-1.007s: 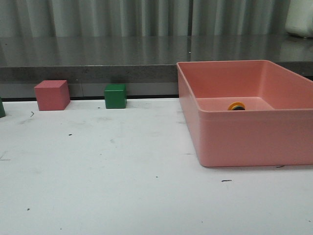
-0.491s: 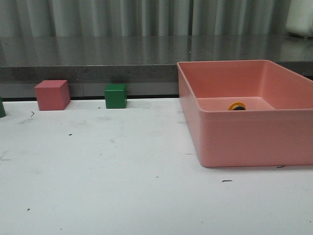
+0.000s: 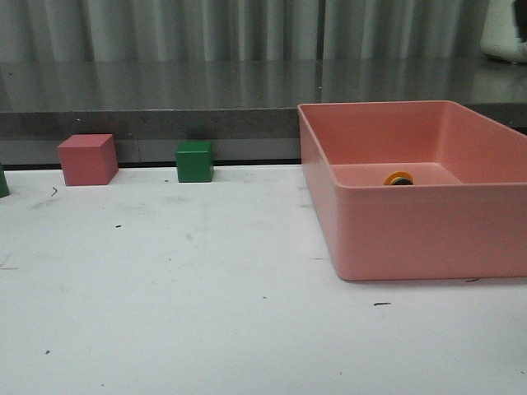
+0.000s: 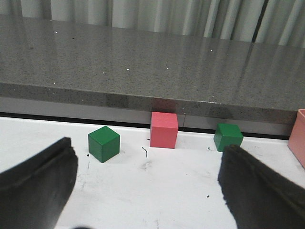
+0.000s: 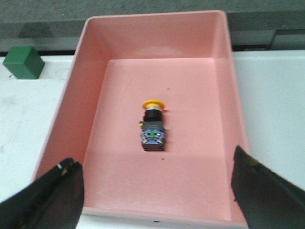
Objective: Place and stand button with both arms
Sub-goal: 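Lower the right gripper into the pink bin and grasp the yellow button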
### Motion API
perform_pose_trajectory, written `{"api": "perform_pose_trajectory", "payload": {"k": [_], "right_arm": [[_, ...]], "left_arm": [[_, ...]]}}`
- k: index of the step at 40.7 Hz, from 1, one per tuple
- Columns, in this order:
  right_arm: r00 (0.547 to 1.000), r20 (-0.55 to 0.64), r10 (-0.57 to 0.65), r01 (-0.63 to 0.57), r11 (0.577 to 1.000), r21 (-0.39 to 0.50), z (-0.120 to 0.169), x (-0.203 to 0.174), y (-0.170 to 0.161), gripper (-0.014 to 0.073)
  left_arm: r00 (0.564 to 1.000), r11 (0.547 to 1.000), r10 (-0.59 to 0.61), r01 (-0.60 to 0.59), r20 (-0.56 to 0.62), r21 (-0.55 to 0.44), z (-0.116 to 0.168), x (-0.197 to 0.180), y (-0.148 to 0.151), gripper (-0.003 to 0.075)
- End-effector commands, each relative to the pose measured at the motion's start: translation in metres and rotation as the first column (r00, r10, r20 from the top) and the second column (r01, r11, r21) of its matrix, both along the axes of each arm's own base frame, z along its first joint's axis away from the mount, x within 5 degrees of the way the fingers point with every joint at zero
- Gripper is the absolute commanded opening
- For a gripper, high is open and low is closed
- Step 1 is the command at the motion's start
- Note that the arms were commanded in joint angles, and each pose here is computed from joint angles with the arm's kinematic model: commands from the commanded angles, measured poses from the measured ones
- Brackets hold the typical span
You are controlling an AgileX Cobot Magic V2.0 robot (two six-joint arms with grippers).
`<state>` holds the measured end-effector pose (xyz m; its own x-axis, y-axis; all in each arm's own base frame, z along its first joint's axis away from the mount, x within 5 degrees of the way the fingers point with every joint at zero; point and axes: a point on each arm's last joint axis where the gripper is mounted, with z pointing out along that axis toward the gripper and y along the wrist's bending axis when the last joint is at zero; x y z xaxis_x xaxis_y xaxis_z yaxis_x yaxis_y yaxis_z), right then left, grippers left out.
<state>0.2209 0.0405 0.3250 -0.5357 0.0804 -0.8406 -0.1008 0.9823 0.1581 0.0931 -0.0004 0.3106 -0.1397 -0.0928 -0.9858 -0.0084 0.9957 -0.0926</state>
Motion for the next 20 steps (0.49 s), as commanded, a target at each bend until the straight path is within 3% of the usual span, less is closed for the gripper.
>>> {"api": "perform_pose_trajectory", "payload": {"k": [1,11,20], "right_arm": [[0.998,0.041,0.051,-0.051,0.999,0.008,0.015,0.028,0.018,0.0643],[0.988,-0.146,0.052,-0.054,0.999,-0.009,-0.013,0.097,0.036,0.0643],[0.933,-0.358,-0.02,0.023,1.0,0.004,-0.051,0.153,0.036,0.0643]], "left_arm": [[0.995,1.0,0.001,0.0,0.099,-0.009,0.018,0.002,0.0,0.0564],[0.995,1.0,0.001,0.0,0.099,-0.009,0.018,0.002,0.0,0.0564],[0.995,1.0,0.001,0.0,0.099,-0.009,0.018,0.002,0.0,0.0564]]}}
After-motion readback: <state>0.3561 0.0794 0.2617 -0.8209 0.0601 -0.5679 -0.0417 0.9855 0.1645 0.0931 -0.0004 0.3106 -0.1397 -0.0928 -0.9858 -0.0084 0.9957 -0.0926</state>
